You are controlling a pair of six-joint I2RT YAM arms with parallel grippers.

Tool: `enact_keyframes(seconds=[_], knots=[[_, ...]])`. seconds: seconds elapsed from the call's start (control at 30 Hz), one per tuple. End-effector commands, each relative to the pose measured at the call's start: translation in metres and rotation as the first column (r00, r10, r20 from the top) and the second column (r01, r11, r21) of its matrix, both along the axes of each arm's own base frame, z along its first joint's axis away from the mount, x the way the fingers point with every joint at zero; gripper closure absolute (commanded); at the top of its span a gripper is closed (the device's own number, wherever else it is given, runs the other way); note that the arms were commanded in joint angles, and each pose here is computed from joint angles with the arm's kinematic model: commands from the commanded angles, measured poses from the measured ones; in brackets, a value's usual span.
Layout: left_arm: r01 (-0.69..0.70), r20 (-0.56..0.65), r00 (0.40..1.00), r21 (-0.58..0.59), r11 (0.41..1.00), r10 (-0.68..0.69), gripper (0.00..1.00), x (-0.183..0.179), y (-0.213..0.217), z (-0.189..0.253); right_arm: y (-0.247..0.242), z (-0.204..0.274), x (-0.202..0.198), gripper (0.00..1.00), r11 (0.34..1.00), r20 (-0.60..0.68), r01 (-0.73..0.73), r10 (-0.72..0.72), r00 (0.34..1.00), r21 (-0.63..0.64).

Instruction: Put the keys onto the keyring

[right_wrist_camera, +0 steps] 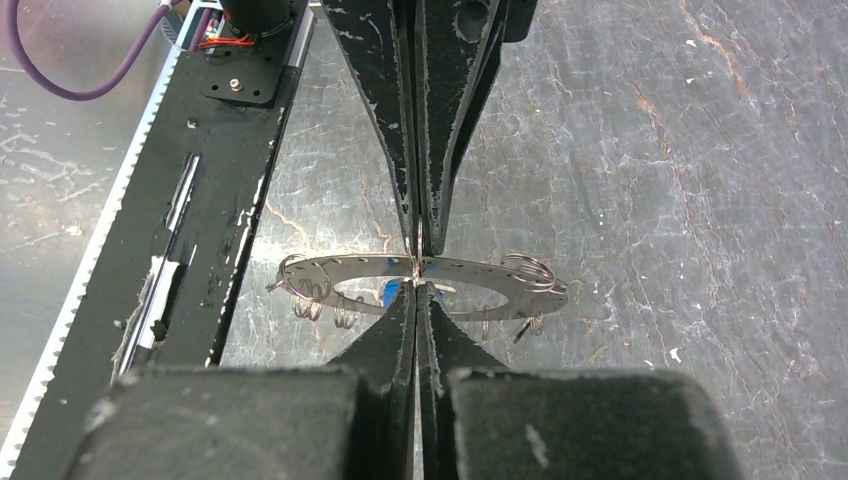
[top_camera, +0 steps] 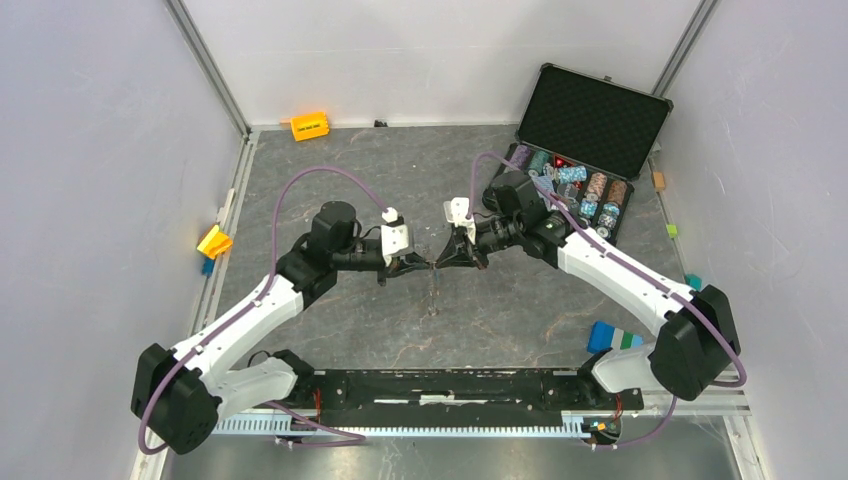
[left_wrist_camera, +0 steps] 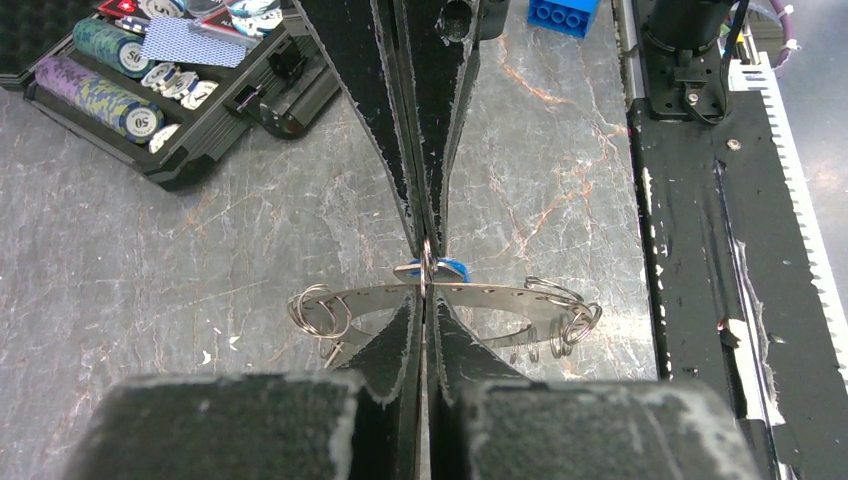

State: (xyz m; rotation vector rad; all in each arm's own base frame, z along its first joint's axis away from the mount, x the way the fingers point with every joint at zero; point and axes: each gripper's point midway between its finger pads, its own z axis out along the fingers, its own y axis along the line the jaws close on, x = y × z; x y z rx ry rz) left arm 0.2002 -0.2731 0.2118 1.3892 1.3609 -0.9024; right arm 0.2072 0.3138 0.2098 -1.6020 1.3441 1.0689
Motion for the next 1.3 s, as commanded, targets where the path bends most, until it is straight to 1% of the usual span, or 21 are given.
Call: enact_keyframes(seconds=[0.0, 0.6, 0.77, 0.9, 1.1, 1.2, 1.27], knots=[[0.081, 0.106, 0.992, -0.127, 0.989, -0.068, 0.98, -0.008, -0.007, 0.042, 0.003, -0.008, 0.009, 1.00, 0.999, 0.004, 0.036, -0.036, 0.999, -0.018], [0.084, 0.083, 0.994, -0.205, 0.975, -0.068, 0.98, -0.007, -0.004, 0.056, 0.003, -0.020, 0.017, 1.00, 0.996, -0.010, 0.079, -0.079, 0.997, -0.043], [0.075, 0.074, 0.996, -0.220, 0.973, -0.060, 0.98, -0.004, -0.004, 0.056, 0.005, -0.019, 0.017, 1.00, 0.996, -0.020, 0.091, -0.091, 0.996, -0.022], [0.068, 0.064, 0.996, -0.219, 0.973, -0.055, 0.98, -0.002, -0.005, 0.052, 0.007, -0.015, 0.012, 1.00, 0.997, -0.034, 0.072, -0.072, 0.997, -0.002], [0.063, 0.064, 0.997, -0.212, 0.975, -0.050, 0.98, -0.001, -0.005, 0.048, 0.007, -0.006, 0.008, 1.00, 0.998, -0.019, 0.054, -0.054, 0.998, 0.023], [0.064, 0.065, 0.997, -0.208, 0.976, -0.051, 0.98, -0.001, -0.005, 0.047, 0.006, -0.001, 0.005, 0.95, 0.999, -0.009, 0.043, -0.043, 0.999, 0.031], [0.064, 0.065, 0.997, -0.206, 0.976, -0.052, 0.98, -0.001, -0.005, 0.046, 0.006, 0.002, 0.004, 0.90, 0.999, 0.003, 0.034, -0.034, 0.999, 0.036]])
